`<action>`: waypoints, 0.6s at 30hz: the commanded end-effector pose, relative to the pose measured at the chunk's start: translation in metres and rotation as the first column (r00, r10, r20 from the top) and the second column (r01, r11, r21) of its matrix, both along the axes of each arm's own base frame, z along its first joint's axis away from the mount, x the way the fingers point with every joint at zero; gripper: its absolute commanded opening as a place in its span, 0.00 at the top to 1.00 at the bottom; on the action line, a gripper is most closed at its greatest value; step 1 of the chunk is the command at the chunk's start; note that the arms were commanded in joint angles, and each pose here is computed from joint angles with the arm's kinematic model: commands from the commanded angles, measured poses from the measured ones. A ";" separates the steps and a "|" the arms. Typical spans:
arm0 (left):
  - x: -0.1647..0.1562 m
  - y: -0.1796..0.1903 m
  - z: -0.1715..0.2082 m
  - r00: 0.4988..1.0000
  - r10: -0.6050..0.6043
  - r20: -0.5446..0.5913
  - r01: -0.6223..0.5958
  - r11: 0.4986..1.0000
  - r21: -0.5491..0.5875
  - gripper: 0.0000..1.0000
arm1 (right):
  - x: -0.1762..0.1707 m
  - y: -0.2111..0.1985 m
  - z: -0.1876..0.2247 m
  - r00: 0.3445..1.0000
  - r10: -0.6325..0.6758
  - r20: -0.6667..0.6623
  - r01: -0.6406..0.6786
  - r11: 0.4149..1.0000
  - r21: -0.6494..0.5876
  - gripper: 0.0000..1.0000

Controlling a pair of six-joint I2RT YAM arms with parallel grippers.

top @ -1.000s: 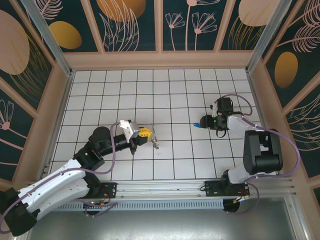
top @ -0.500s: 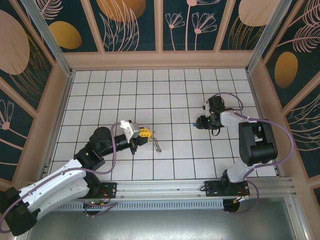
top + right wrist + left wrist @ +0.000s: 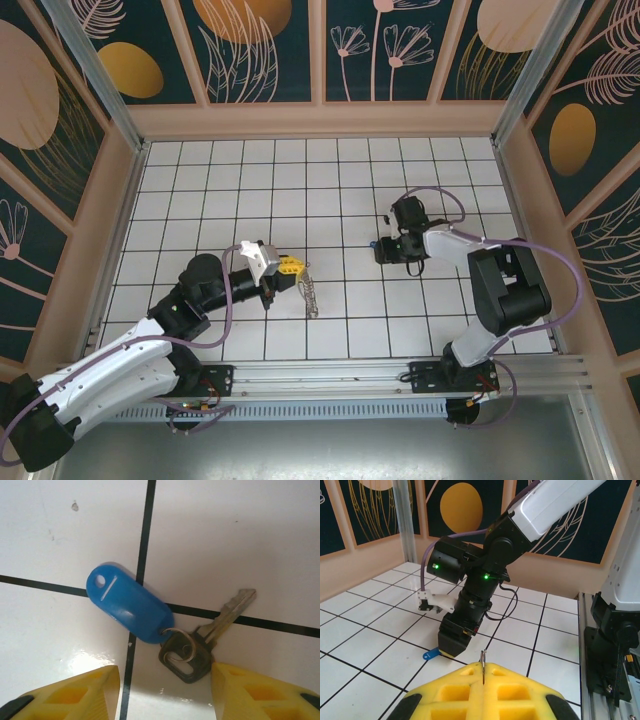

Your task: Put the keys on the keyring

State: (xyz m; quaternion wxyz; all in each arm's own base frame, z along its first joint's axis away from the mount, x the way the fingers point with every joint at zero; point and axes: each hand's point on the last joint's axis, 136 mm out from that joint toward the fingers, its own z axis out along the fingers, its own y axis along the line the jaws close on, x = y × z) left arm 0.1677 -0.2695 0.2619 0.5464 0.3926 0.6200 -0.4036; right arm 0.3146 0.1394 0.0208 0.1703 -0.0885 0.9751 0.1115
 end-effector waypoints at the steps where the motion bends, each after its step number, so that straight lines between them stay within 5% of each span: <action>1: -0.002 -0.001 0.012 1.000 -0.008 0.021 0.009 0.999 -0.045 1.00 | -0.013 0.007 0.004 1.000 0.005 -0.020 -0.005 1.000 0.023 0.50; 18: 0.000 -0.003 0.008 1.000 -0.010 0.002 0.010 1.000 -0.030 1.00 | 0.021 -0.013 0.018 0.996 0.077 0.044 -0.071 0.991 -0.115 0.55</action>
